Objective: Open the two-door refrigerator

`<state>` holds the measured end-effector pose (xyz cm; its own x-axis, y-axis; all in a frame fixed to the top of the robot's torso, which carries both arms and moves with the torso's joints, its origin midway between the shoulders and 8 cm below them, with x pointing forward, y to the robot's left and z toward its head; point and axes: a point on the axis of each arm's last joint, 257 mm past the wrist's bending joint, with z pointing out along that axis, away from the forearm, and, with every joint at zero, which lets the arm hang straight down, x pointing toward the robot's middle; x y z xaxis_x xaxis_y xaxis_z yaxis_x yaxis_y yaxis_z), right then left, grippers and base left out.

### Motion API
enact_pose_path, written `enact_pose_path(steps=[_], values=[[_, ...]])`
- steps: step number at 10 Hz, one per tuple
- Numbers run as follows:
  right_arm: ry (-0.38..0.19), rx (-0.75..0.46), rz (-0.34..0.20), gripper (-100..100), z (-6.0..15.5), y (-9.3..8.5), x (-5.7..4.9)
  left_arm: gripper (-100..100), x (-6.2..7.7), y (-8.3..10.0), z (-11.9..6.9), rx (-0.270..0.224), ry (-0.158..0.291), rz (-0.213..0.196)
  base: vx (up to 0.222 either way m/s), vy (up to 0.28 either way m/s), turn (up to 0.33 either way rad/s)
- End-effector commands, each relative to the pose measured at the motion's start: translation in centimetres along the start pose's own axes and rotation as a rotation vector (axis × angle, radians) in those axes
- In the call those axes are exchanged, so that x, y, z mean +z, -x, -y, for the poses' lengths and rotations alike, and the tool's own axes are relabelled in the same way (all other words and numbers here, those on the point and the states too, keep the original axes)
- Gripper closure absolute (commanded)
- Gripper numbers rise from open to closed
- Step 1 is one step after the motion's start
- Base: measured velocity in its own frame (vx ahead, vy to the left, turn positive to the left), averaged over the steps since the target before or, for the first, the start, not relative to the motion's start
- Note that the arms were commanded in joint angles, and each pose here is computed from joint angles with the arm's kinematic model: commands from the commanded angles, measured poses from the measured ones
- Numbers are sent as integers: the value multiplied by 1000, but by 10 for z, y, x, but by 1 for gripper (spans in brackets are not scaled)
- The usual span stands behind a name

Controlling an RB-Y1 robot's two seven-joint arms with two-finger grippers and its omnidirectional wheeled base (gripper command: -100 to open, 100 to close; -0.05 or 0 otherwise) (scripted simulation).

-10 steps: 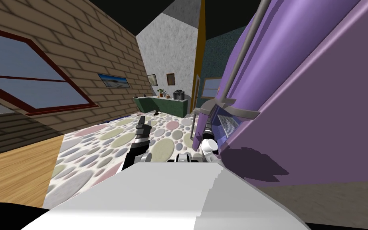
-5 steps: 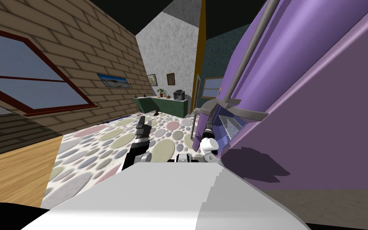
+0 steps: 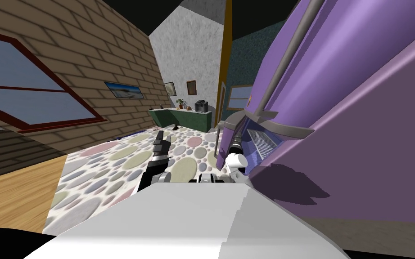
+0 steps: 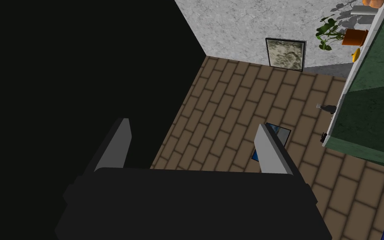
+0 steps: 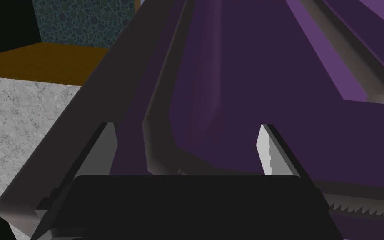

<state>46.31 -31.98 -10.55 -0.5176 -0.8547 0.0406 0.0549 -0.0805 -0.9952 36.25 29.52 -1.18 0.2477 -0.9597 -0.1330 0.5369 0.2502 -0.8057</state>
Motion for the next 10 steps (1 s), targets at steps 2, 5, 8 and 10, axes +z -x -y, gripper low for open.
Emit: enact_pose_path(steps=[2, 5, 8, 10], values=[[20, 27, -26, -100, 11, -11, 0, 0, 0, 0, 0, 0, 0, 0, 73, 17, -2], [53, 52, -40, -100, 16, -17, -2, 0, 0, 0, 0, -1, 0, 0, 50, 47, -6], [92, 81, -48, -100, 18, -19, -6, 0, 0, 0, 0, 0, 0, 0, 57, 37, -5], [130, 113, -52, -100, 17, -17, -10, 0, 0, 0, 0, 0, 0, 0, 65, 44, -7]])
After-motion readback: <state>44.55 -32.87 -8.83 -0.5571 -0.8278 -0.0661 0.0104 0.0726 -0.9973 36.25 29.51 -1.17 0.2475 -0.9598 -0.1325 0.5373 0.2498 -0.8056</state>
